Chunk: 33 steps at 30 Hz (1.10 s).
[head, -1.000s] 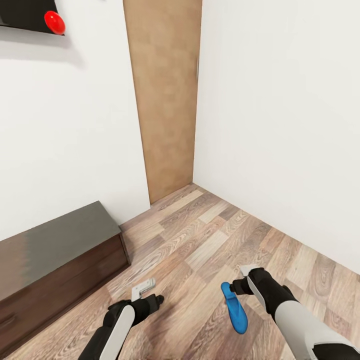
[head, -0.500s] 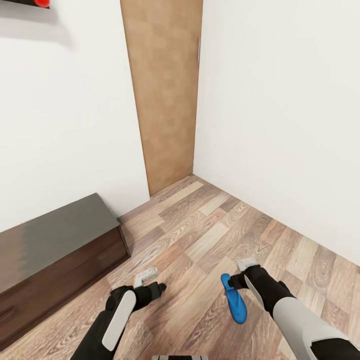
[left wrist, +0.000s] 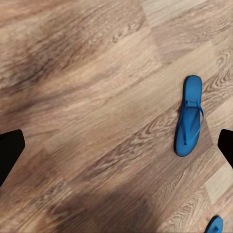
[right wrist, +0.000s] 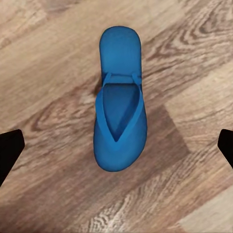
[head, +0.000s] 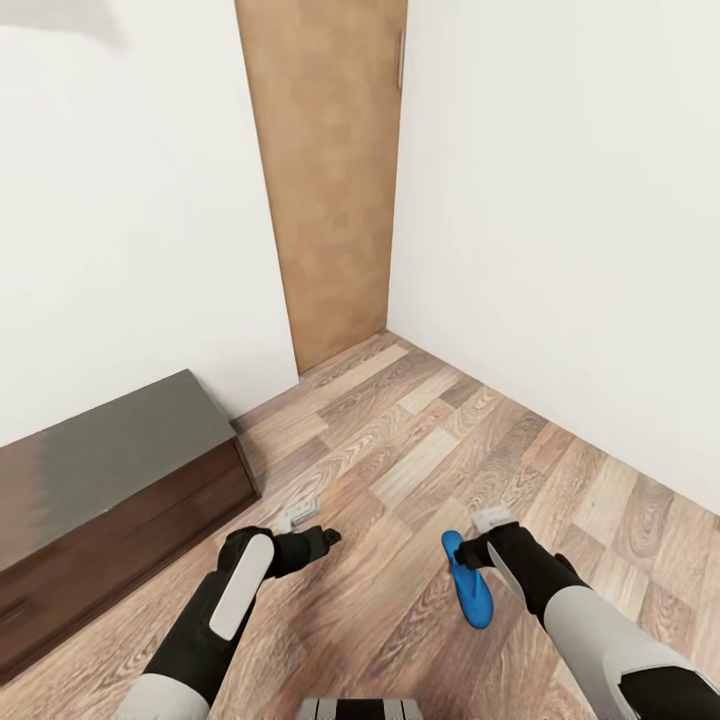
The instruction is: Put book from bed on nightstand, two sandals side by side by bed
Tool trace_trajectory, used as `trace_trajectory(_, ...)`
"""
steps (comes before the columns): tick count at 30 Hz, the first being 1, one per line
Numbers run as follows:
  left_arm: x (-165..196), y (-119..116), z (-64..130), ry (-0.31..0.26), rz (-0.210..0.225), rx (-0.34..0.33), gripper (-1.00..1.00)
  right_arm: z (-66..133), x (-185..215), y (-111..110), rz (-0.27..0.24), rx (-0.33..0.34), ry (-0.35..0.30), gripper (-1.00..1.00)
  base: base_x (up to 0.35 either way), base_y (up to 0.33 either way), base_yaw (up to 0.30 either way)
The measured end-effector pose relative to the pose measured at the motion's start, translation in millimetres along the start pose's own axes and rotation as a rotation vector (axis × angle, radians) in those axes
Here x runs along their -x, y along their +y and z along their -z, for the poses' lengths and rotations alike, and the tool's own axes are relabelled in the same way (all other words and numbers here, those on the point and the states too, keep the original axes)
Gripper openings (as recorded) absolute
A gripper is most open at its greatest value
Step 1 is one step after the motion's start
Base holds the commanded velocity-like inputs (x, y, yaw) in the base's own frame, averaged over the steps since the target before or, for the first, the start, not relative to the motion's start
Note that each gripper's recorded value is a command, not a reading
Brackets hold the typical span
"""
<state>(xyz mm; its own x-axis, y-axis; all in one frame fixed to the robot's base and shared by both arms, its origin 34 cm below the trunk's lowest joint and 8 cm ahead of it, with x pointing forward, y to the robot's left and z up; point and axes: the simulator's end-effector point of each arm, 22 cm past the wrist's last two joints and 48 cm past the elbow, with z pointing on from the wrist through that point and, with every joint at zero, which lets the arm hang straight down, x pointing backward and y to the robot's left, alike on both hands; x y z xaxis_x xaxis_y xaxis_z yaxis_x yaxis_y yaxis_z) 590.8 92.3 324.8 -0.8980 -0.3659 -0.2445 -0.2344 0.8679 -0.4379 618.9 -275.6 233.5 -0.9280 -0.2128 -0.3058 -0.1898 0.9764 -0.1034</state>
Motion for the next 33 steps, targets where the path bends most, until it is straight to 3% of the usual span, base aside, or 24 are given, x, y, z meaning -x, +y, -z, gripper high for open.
trace_trajectory(33,-62.3,58.1,-59.0,0.168,0.061,0.095,1.00,-55.6,-54.8,14.3,0.002,0.029,0.124,1.00,0.000,0.000,0.000)
